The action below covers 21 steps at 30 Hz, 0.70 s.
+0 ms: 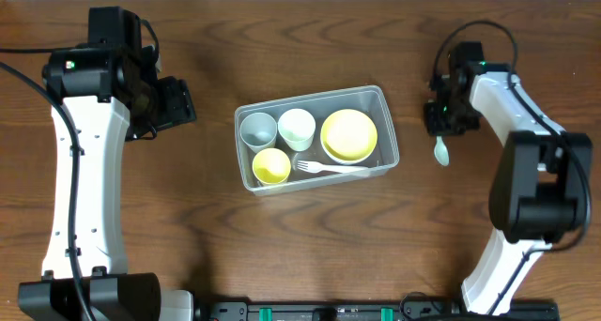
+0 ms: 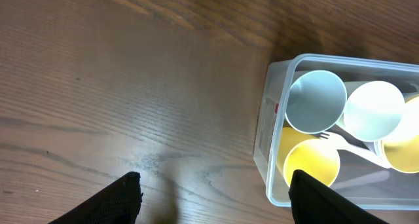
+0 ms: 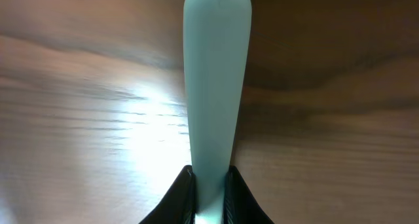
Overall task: Pack container
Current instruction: 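Carry the light-blue spoon into the container's front and release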
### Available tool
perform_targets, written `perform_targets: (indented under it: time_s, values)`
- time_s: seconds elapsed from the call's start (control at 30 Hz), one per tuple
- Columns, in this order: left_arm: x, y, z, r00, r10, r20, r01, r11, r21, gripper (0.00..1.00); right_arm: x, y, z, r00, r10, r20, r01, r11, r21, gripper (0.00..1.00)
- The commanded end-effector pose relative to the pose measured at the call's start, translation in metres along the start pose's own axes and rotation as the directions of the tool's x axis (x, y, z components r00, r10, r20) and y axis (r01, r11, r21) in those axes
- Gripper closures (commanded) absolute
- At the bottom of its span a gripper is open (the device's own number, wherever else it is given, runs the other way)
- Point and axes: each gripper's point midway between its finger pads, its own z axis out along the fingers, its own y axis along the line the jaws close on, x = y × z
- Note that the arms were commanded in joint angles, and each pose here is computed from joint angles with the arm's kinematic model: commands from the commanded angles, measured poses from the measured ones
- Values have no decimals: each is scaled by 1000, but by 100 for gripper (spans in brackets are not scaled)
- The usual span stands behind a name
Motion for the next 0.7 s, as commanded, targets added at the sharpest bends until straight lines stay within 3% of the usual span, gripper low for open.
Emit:
perform_targets:
  time_s: [0.0, 0.1, 0.17, 0.3, 0.4, 0.5, 0.67]
  values:
    - [1, 3, 2, 1000, -3, -9, 3, 1000, -12, 27, -52, 36, -108, 944, -69, 322, 103, 991, -90, 99]
    - [1, 3, 2, 1000, -3, -8, 2, 1000, -11, 27, -61, 82, -172, 828, -249, 503, 335, 938, -87, 99]
    - [0, 3, 2, 1000, -2, -7, 2, 1000, -11, 27, -53, 112, -194, 724, -409, 555, 503, 864, -18, 99]
    - [0, 3, 2, 1000, -3, -4, 3, 1000, -10, 27, -17, 174, -197, 491, -701, 516, 786, 612, 83, 99]
    - [0, 3, 2, 1000, -3, -5, 3, 1000, -10, 27, 16, 209, -181, 329, -830, 449, 910, 405, 82, 99]
    - [0, 3, 2, 1000, -2, -5, 2, 1000, -11, 27, 41, 232, -160, 248, -880, 406, 957, 289, 41, 99]
    - [0, 3, 2, 1000, -2, -5, 2, 1000, -11, 27, 70, 251, -125, 217, -913, 347, 976, 212, -52, 99]
